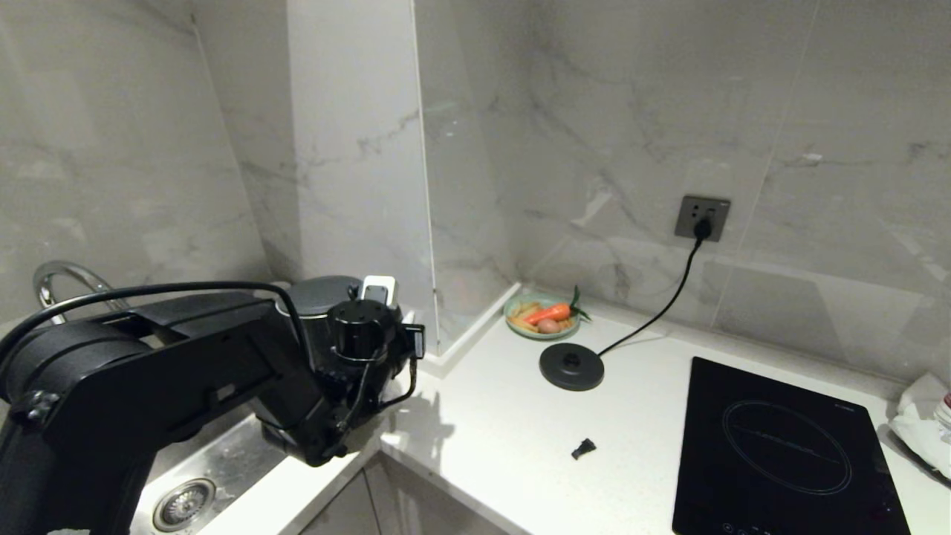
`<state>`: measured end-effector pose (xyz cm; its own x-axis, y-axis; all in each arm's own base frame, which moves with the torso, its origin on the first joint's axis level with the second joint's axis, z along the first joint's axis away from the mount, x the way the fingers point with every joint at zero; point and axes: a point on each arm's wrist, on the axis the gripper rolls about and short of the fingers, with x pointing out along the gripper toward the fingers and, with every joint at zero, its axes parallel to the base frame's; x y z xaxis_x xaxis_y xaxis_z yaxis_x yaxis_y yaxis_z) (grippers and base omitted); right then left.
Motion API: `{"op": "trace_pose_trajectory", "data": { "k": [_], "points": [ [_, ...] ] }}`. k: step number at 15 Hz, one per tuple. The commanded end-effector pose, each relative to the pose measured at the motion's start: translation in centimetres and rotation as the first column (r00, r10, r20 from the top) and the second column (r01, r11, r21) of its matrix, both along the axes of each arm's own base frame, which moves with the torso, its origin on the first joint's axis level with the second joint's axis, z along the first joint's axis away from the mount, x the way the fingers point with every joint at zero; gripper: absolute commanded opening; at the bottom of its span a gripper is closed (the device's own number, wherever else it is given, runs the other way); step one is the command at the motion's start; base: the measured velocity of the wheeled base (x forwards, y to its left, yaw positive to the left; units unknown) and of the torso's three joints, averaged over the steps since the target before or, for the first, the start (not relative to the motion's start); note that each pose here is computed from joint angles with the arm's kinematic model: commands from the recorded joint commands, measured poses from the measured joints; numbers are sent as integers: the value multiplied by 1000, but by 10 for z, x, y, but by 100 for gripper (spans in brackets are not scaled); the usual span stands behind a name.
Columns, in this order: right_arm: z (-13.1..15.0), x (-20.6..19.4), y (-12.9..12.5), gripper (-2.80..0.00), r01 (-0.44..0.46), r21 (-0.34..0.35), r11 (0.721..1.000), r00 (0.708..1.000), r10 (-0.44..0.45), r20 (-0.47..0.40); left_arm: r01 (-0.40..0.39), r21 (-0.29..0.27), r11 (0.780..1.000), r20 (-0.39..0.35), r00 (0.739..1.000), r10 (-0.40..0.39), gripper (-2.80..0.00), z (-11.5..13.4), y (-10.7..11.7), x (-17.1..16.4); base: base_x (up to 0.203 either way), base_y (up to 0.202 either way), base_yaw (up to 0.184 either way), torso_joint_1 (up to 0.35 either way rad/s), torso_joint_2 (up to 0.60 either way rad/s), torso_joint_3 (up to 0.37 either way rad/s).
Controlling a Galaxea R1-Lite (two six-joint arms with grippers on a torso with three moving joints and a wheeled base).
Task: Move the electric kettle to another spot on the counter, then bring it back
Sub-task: Place it on the power base
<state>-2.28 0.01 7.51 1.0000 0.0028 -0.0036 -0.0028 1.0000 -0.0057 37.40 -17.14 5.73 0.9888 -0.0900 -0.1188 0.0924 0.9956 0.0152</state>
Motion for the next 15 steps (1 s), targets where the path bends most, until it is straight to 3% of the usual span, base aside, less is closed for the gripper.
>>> {"op": "trace_pose_trajectory", "data": {
  "k": [1, 6, 15],
  "points": [
    [0, 0, 0, -280, 0, 0, 1000, 1000, 0, 1, 34, -21, 999, 40, 999, -34, -280, 31, -4, -27, 0, 0, 0, 0, 0, 0],
    [0, 0, 0, -280, 0, -1, 1000, 1000, 0, -1, 86, -40, 996, 76, 994, -82, -280, 60, -6, -66, 0, 0, 0, 0, 0, 0],
    [0, 0, 0, -280, 0, -1, 1000, 1000, 0, 1, 122, -37, 992, 74, 990, -119, -280, 59, -12, -82, 0, 0, 0, 0, 0, 0]
  ]
}}
